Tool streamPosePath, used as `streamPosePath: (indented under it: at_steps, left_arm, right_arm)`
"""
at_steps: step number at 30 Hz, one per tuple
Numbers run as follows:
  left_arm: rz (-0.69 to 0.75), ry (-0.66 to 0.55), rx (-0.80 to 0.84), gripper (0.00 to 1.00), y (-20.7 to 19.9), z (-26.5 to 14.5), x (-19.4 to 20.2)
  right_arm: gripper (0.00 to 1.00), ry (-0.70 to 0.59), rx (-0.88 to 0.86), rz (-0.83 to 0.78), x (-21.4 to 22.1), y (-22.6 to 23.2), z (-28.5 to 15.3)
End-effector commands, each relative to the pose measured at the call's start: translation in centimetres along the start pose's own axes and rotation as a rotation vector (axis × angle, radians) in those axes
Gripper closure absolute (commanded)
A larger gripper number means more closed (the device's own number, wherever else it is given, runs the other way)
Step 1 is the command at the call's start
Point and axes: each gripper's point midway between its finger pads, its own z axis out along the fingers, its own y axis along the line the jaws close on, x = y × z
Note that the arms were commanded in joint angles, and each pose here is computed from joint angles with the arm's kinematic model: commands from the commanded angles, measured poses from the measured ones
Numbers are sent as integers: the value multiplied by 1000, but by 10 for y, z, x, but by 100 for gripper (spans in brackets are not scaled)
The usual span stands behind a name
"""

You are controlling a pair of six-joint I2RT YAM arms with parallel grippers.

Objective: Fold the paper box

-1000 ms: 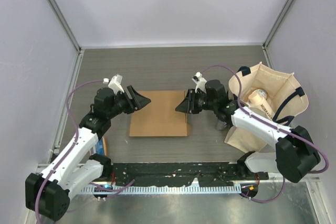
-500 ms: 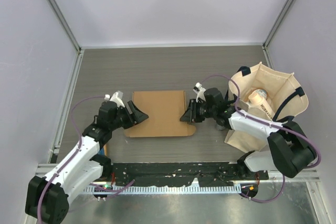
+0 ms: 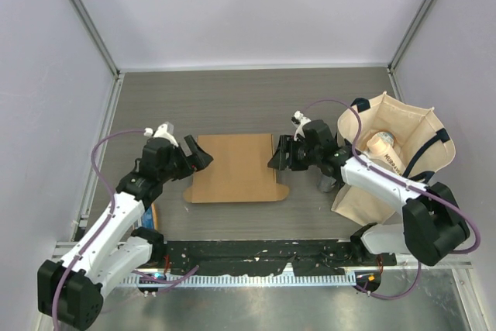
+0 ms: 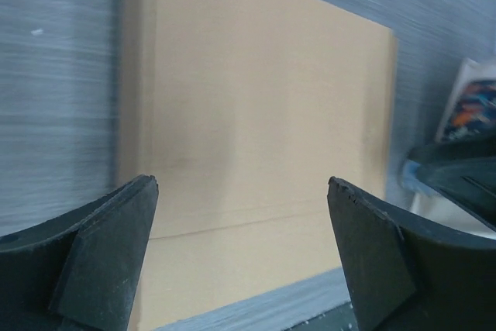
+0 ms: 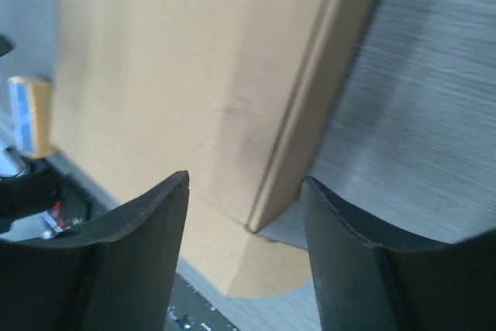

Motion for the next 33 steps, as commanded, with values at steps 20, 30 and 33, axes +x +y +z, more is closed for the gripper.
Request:
streamPosePath:
  at_steps: [20, 30, 33]
  left_arm:
    - [-56, 28, -108, 5, 41, 19, -7]
    - [-128, 14, -58, 10, 36, 19, -3]
    - [-125, -64, -161, 9, 49, 3, -16]
  right_arm:
    - [56, 33, -11, -7, -35, -29, 37]
    - [41, -1, 276, -325, -26, -34, 9]
    - [28, -97, 400, -559, -30, -7, -15]
